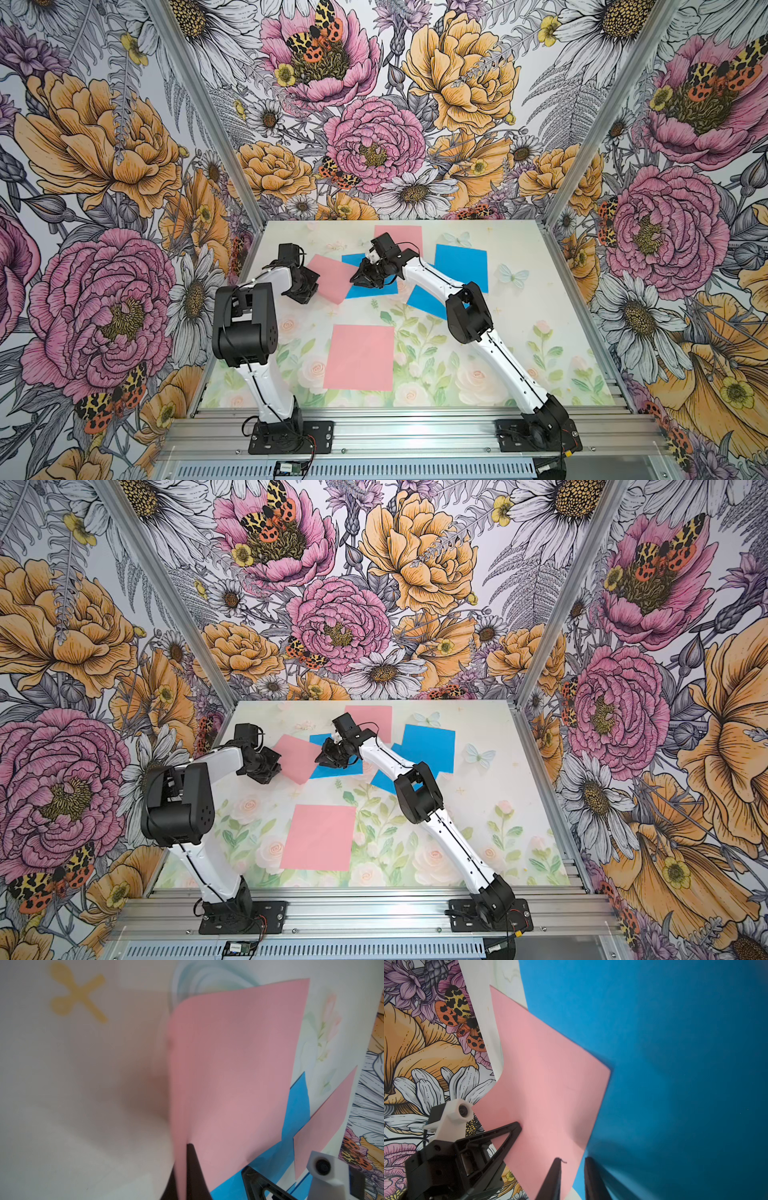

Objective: Sort the scattered colored papers by color
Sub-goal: Pick up the colored paper from the center of the board, then place the colored paper.

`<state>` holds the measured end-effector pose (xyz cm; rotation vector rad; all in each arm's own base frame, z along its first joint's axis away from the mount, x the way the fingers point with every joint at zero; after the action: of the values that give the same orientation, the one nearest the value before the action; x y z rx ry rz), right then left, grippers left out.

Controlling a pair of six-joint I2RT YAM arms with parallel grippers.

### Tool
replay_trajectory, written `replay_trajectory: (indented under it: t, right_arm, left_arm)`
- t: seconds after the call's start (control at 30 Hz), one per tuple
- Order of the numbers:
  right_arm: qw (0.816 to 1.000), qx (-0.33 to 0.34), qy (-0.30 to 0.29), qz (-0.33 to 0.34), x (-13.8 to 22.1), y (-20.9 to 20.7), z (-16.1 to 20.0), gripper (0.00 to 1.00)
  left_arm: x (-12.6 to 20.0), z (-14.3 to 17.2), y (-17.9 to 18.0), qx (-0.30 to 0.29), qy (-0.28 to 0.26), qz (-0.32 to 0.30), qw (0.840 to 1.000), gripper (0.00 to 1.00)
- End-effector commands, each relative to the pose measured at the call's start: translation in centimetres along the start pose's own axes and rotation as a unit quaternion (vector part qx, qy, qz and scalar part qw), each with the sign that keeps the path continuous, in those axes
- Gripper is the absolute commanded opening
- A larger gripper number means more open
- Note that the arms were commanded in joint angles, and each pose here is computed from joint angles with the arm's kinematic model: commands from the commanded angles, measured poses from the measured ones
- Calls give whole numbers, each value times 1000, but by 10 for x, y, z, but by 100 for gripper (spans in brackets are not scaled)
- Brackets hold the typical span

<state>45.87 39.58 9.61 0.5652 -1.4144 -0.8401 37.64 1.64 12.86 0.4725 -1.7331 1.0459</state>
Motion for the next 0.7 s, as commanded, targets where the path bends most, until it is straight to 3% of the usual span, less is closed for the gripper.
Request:
replay_trajectory:
  t: [0.0, 0.13, 0.27, 0.4, 0.5, 0.67]
  right_arm:
    - [998, 47, -24, -19, 64, 36, -3, 24]
    - [992, 104, -66, -5, 132, 50, -1, 25]
    - [982, 149, -94, 71, 197, 37, 14, 27]
    - [977, 133, -117, 116, 237, 7, 26, 27]
    - [977, 134, -111, 122, 245, -3, 35, 28]
    - [978, 129, -95, 133, 241, -15, 45, 28]
  left_arm:
    - [48, 1, -41, -76, -29, 86, 993, 0]
    - [82, 26, -75, -164, 19, 189, 968, 0]
    - [87, 64, -81, -211, 145, 264, 930, 0]
    - [73, 112, -62, -260, 246, 224, 906, 0]
    - [67, 142, -49, -281, 302, 196, 889, 0]
    - [76, 166, -47, -300, 317, 165, 884, 0]
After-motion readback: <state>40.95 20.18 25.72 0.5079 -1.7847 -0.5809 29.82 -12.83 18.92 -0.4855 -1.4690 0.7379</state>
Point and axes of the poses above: each gripper's point midway between its finger pads, its own x axis back along the fingers, its own y axis along the line the jaws close on, z = x × y, the point moved 10 cm from there along x, back along the fingers, and after that the axes turned 4 degrees about -x, right-handed, at the moved point
